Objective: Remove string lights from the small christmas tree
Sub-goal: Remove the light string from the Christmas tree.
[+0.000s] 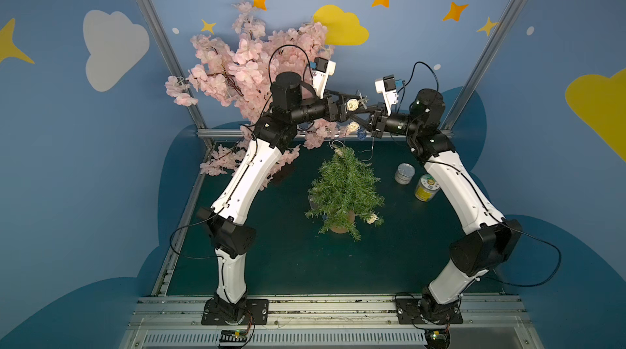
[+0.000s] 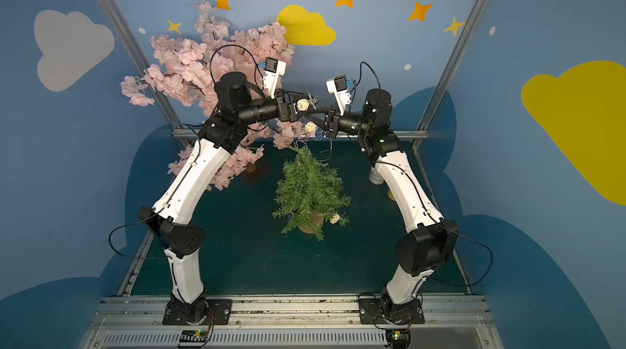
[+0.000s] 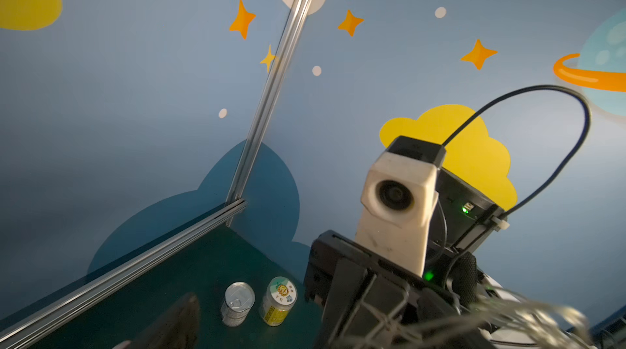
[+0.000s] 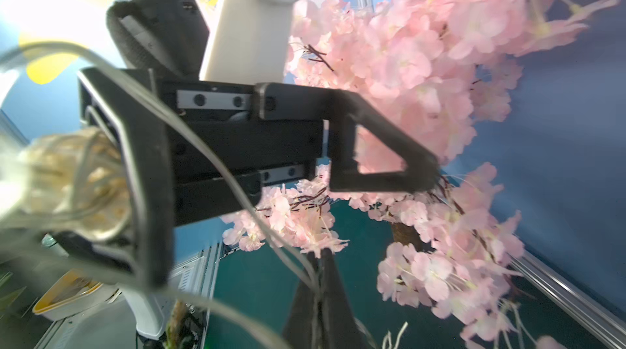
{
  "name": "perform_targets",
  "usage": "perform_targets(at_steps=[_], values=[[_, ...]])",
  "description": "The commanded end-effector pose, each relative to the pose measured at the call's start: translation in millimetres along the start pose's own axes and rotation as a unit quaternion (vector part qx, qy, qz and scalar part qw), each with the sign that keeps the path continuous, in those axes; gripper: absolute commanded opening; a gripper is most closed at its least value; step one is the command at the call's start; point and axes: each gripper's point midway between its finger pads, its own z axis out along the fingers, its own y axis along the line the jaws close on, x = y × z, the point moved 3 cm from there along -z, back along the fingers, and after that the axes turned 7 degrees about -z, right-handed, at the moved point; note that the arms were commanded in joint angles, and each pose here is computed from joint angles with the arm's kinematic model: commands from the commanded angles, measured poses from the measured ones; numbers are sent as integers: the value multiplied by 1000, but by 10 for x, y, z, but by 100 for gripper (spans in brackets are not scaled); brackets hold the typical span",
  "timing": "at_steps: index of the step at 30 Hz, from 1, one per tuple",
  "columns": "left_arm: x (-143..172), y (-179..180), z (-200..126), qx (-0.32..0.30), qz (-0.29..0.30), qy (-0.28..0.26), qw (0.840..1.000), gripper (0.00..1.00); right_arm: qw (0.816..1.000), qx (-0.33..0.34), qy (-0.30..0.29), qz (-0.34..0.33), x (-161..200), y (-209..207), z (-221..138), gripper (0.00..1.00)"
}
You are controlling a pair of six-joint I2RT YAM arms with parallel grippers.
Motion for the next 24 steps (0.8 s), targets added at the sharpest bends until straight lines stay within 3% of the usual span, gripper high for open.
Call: perform_targets(at_steps=[1,14,24], values=[[-135,-64,-272,-67,28,-29,997,99,999,28,-4,14,-78,-45,-185,0],[101,-110,-948,-181,37,-28,982,99,989,141,-9,39,-76,-220,-738,0],[757,12,-1245,-229,31,43,972,99,975,221,2,30,-78,-65,-1156,0]])
